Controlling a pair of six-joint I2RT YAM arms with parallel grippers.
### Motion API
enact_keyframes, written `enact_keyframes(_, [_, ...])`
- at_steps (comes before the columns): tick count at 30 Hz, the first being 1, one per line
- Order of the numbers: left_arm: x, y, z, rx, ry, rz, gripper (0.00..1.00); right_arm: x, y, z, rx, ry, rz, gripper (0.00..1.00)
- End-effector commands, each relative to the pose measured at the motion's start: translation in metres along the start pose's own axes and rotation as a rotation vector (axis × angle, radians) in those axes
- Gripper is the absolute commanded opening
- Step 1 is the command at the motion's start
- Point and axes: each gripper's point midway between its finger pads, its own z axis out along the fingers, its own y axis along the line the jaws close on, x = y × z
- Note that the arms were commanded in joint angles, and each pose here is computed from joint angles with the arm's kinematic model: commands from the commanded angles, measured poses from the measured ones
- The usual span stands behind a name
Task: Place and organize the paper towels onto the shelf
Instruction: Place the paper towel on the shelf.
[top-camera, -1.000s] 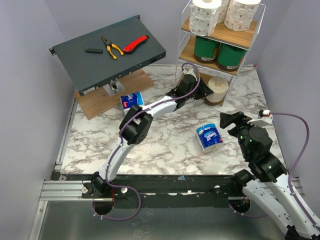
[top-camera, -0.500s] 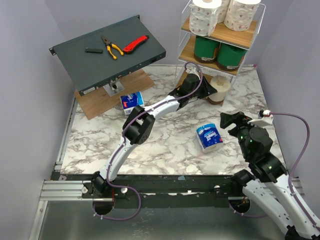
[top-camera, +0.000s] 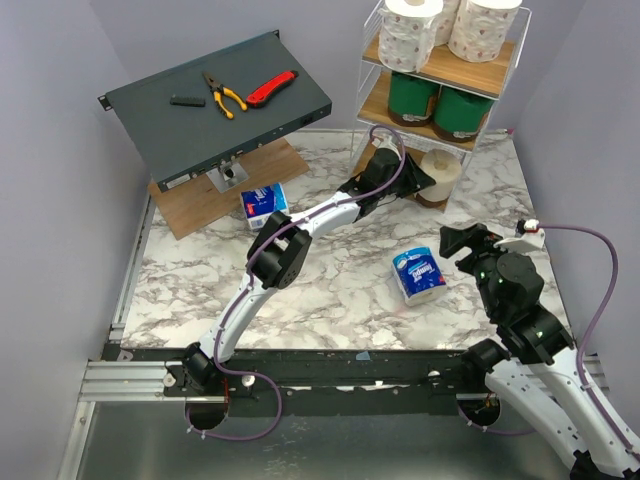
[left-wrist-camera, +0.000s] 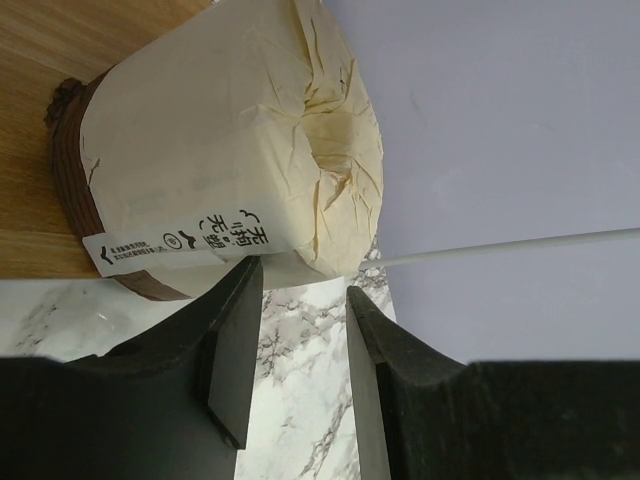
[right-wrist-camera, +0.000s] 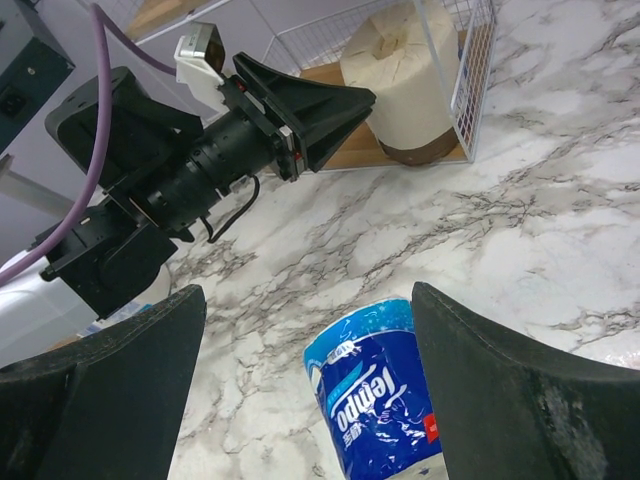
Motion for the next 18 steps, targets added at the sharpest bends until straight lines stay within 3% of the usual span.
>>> enact_keyframes(1, [-0.009, -0.015, -0.004, 0.049, -0.036, 0.015, 0.34, -0.009, -0.001, -0.001, 0.018, -0.017, -0.008, 0.86])
enact_keyframes(11, [-0.031, -0.050, -0.044, 0.109, -0.117, 0.059, 0.36, -0.012, 0.001, -0.002, 0.011, -0.025, -0.005, 0.86])
enact_keyframes(18, [-0.045, -0.075, -0.094, 0.136, -0.181, 0.129, 0.39, -0.007, 0.004, 0.000, -0.001, -0.003, -0.001, 0.88])
